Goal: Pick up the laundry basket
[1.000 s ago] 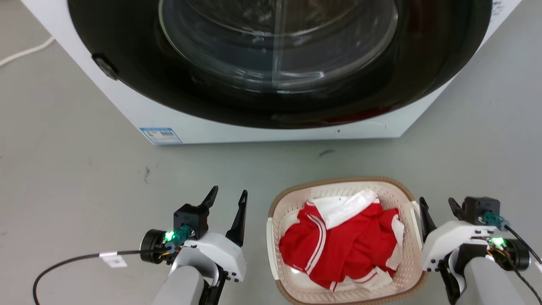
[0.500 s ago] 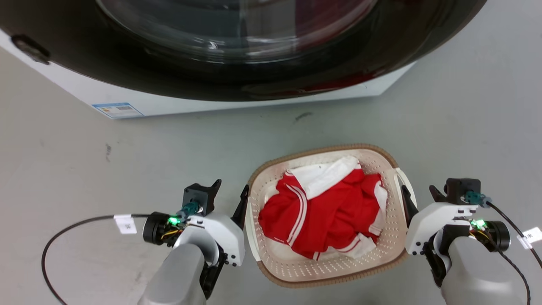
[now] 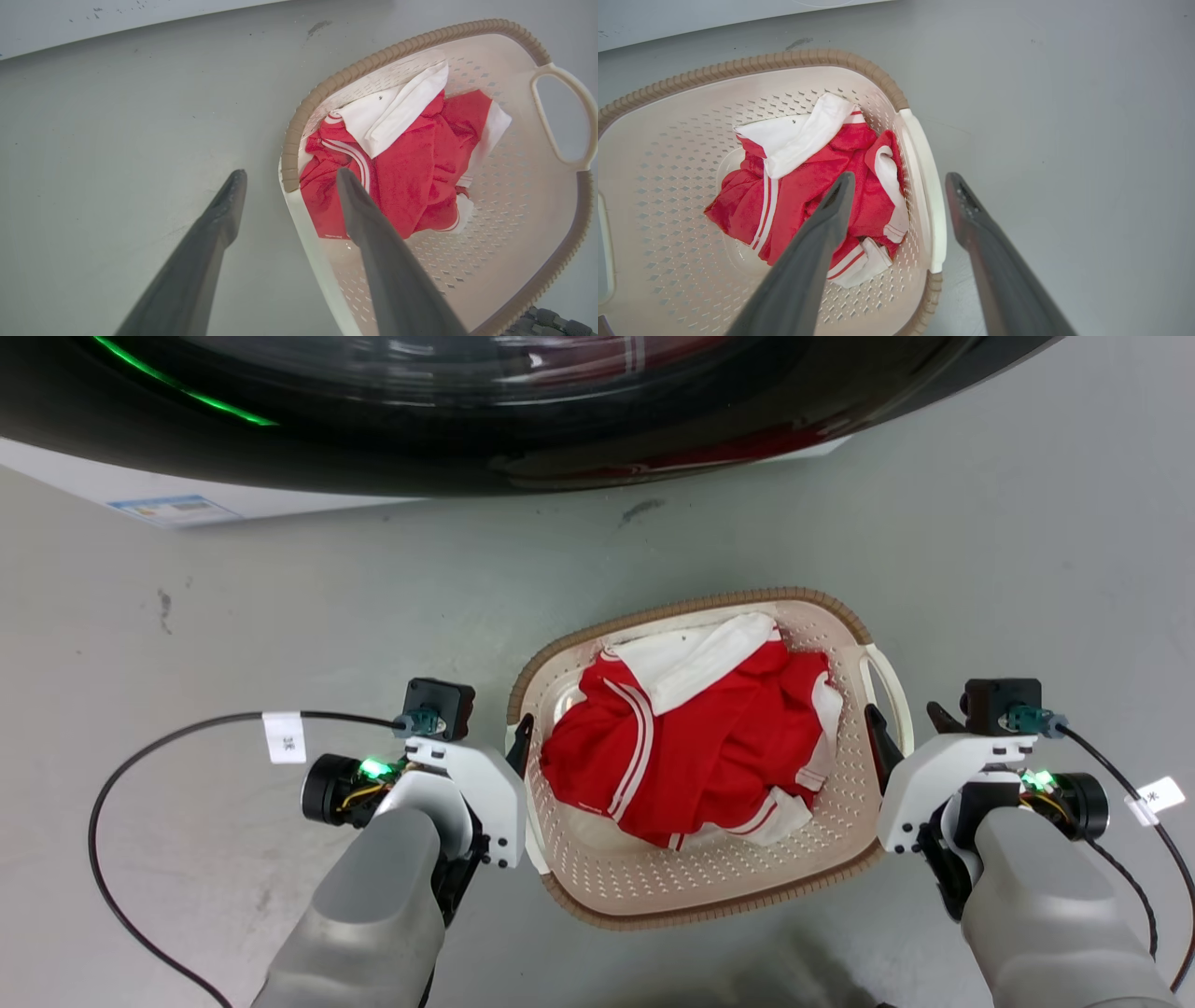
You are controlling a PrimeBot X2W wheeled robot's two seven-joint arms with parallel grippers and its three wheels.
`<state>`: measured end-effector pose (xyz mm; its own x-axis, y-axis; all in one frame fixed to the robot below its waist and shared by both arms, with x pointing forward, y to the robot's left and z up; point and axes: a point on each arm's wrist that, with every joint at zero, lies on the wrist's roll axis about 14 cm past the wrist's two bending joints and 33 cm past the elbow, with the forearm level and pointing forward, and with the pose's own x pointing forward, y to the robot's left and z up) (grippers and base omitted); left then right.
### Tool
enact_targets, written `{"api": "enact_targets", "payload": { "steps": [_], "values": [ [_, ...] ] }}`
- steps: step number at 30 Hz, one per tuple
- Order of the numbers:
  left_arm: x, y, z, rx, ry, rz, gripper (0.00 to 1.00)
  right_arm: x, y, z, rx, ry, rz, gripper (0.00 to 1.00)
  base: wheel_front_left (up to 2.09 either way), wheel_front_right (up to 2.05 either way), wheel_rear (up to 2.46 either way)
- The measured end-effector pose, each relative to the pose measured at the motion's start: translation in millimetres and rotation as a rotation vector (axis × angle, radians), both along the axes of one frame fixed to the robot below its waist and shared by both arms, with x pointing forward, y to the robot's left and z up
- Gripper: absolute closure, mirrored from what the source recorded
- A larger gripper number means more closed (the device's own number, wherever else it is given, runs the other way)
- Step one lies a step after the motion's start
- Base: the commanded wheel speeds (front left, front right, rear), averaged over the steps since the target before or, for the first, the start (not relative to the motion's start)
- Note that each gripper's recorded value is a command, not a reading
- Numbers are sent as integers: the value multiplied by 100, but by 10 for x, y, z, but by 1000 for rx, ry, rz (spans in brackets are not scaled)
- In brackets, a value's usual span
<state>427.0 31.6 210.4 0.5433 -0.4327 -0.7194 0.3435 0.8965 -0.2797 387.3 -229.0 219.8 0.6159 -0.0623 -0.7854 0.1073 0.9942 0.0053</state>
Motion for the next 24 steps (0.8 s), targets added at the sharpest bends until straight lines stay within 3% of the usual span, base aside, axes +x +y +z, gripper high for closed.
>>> {"api": "enact_targets", "payload": {
  "steps": [14, 24],
  "values": [
    [-52, -19, -439, 54, 129, -60, 0, -73, 33, -353, 9, 132, 19, 0, 0, 0, 0],
    [-37, -137, -585, 51, 159, -104, 0, -13, -10, -472, 12, 153, 6, 0, 0, 0, 0]
  ]
}}
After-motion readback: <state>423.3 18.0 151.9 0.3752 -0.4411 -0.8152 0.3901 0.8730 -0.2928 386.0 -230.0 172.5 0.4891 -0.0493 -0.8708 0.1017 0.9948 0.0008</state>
